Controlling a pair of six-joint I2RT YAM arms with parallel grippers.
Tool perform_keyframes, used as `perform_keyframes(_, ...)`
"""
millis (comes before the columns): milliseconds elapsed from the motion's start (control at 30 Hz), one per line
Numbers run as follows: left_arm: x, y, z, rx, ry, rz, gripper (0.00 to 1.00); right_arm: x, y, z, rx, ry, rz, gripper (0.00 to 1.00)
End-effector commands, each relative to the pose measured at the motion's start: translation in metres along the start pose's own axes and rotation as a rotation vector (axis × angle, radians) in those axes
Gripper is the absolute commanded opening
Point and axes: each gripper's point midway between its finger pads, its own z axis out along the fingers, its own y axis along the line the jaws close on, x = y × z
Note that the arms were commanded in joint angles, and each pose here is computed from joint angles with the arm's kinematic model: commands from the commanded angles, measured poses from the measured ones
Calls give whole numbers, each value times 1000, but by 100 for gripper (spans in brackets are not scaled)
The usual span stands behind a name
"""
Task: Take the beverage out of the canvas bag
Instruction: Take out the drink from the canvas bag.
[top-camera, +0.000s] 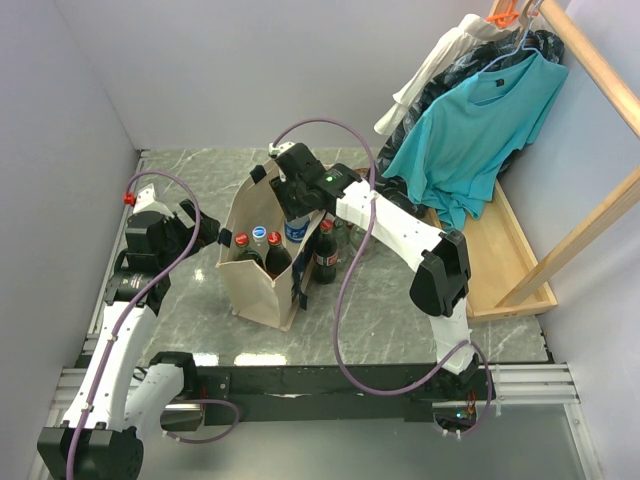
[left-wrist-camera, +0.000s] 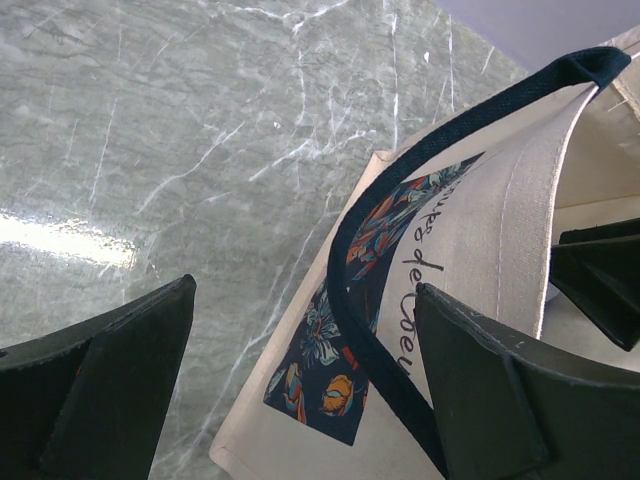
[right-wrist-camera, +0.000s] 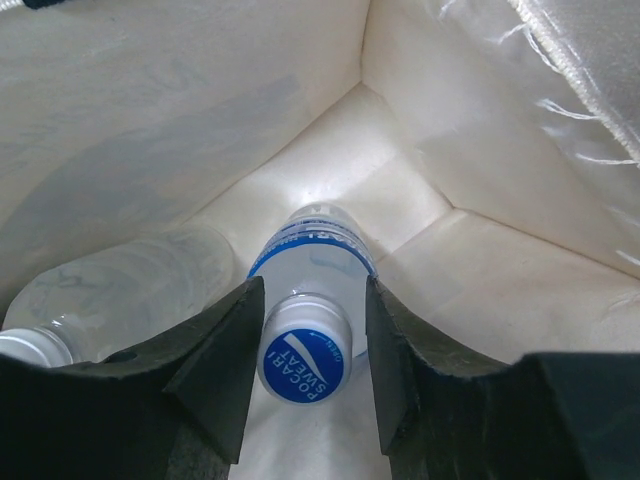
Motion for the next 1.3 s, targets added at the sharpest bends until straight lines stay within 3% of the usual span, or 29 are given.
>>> perform_keyframes(0,-12,-8,-3,32,-42,5,96,-22,-5,-35,-2,-71,17,52)
perform_keyframes(167,-11,-8,-3,30,-37,6,96,-27,-6,-45,-5,-98,25,51)
perform_keyframes(333,-12,-8,-3,33,-41,8,96,-26,-5,-45,-9,-87,22,40)
perform_keyframes(567,-12,-8,-3,31,-38,9,96,-20,-2,-39,-22,-57,17,42)
perform_keyframes(633,-12,-8,-3,33,-37,8,96,-18,-1,-38,-28,-49,17,48)
perform_keyframes(800,-11,-9,-2,38,-32,6,96,-15,-1,-35,-28,-40,18,54)
perform_keyframes(1267,-11,-8,-3,35,-38,6,96,-11,5,-24,-50,-18,5,54)
